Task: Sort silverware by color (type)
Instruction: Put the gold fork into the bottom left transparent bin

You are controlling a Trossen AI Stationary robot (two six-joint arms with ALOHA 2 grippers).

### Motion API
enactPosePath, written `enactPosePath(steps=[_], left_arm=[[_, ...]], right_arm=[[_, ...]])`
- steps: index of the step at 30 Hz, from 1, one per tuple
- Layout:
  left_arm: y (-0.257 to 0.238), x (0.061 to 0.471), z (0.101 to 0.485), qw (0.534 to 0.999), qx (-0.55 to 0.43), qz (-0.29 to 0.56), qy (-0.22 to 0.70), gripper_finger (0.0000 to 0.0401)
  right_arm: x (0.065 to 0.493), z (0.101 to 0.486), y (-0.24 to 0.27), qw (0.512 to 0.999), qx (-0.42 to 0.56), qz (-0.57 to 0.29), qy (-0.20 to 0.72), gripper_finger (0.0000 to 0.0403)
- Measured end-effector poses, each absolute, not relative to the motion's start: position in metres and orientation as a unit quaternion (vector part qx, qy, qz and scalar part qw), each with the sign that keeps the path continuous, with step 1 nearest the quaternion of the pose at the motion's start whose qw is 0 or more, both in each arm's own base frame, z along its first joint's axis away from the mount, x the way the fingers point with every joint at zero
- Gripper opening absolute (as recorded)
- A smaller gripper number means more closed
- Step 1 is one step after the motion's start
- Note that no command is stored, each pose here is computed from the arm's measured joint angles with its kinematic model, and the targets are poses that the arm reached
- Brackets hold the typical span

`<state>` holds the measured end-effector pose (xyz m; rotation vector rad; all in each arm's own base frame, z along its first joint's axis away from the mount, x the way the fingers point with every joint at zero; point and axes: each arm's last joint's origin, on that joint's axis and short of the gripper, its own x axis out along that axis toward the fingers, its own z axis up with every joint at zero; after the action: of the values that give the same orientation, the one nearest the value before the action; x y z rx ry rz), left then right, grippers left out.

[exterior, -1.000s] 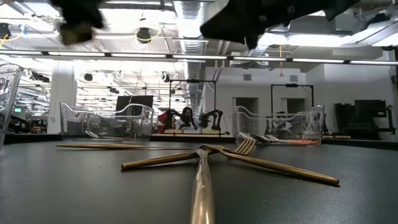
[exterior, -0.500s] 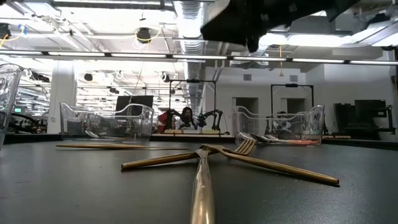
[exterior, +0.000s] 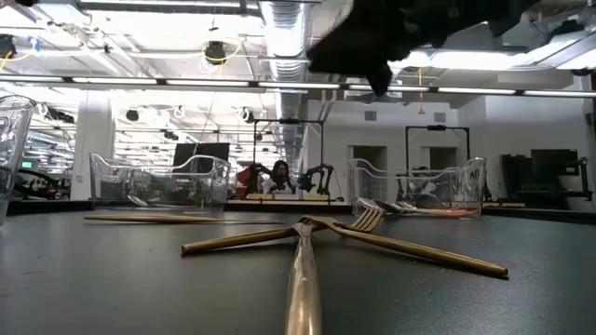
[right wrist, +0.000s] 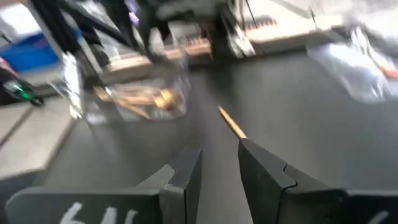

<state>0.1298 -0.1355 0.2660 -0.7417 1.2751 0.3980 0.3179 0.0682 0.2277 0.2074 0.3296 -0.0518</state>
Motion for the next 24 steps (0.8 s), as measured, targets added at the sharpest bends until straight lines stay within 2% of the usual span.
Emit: enactPosePath(steps=[4, 9, 15, 19, 22, 24], left_arm=[[-0.133, 0.131, 0.268, 0.755, -0.318, 0.186, 0.542, 0.0098], [-0.128, 0.136, 0.269, 0.794, -0.295, 0.205, 0.49, 0.0099], [-0.122, 0.147, 0.273, 0.85, -0.238, 0.205, 0.424, 0.0099], [-0.117, 0.159, 0.278, 0.892, -0.177, 0.21, 0.358, 0.0099], [-0.114, 0.168, 0.283, 0.916, -0.139, 0.212, 0.311, 0.0099], [-0.113, 0.174, 0.286, 0.926, -0.117, 0.215, 0.286, 0.0099]], right_arm=[[0.312, 0.224, 0.071, 0.971, 0.121, -0.033, 0.202, 0.0128], [0.299, 0.211, 0.074, 0.945, 0.138, -0.054, 0.292, 0.0128], [0.257, 0.194, 0.082, 0.858, 0.164, -0.097, 0.476, 0.0128], [0.228, 0.192, 0.092, 0.802, 0.162, -0.118, 0.562, 0.0128], [0.214, 0.189, 0.101, 0.769, 0.162, -0.124, 0.605, 0.0128], [0.212, 0.187, 0.107, 0.768, 0.159, -0.12, 0.608, 0.0128]])
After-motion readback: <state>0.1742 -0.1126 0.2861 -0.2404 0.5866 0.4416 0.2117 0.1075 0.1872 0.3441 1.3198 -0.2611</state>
